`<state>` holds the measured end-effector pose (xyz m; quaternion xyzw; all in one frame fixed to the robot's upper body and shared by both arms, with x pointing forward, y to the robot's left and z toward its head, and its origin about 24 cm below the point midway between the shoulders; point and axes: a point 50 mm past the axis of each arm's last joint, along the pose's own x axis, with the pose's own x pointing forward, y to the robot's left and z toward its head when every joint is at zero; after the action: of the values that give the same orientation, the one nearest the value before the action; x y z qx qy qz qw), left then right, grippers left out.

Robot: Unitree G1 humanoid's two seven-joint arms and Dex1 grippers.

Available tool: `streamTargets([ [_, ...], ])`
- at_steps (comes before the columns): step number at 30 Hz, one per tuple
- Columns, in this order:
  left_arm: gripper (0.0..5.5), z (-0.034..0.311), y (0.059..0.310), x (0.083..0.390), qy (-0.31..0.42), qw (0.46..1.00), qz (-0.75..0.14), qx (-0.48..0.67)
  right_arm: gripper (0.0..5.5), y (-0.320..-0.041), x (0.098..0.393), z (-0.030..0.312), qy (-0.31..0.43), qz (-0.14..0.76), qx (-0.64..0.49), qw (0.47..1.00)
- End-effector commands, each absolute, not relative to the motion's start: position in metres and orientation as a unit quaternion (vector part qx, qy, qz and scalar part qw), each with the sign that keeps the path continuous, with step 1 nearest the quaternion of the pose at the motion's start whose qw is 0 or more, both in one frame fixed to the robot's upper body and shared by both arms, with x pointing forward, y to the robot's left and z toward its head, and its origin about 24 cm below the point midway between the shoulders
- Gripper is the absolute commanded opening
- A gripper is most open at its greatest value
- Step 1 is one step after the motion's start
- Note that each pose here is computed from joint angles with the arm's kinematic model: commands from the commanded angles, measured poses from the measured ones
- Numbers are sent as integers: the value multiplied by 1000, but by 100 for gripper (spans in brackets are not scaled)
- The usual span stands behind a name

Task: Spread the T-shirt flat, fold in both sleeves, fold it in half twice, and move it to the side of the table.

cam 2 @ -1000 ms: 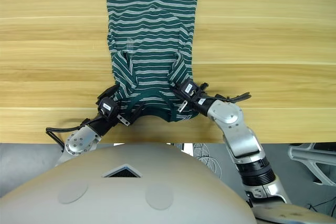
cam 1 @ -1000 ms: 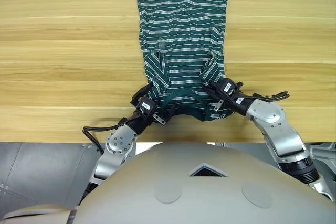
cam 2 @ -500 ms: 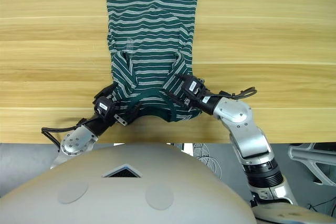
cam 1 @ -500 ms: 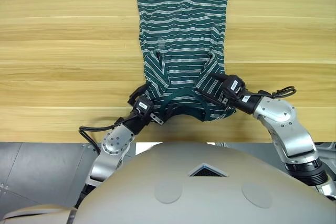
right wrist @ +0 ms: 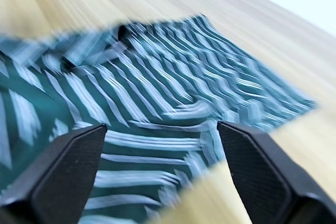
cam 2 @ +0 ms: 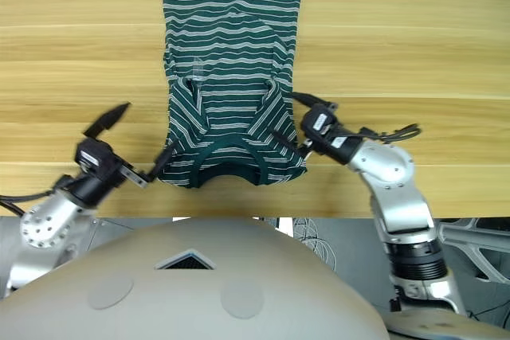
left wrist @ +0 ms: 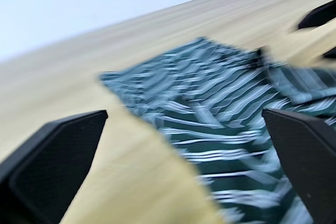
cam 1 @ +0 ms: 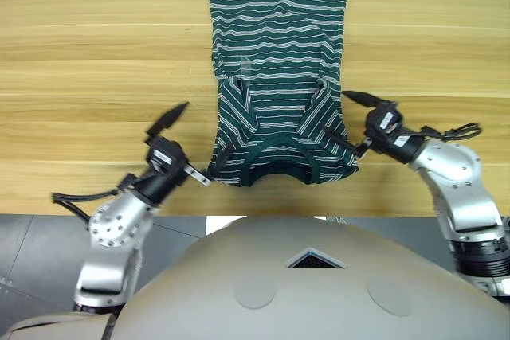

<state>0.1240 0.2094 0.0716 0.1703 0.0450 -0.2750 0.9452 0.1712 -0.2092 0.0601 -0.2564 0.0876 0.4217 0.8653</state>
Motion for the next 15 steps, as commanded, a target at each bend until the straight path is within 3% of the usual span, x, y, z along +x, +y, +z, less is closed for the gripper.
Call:
streamTargets([
  [1, 540, 84, 271, 153, 53, 892, -300, 335, 433, -263, 178, 71, 88, 423, -377, 819],
  [4, 540, 87, 300, 163, 108, 798, -391, 446, 466, -295, 183, 73, 125, 450, -410, 784],
  [7, 540, 86, 300, 182, 136, 742, -469, 459, 466, -303, 179, 61, 165, 499, -382, 760],
  [15, 540, 51, 285, 177, 170, 683, -574, 418, 466, -271, 176, 36, 177, 620, -313, 697],
])
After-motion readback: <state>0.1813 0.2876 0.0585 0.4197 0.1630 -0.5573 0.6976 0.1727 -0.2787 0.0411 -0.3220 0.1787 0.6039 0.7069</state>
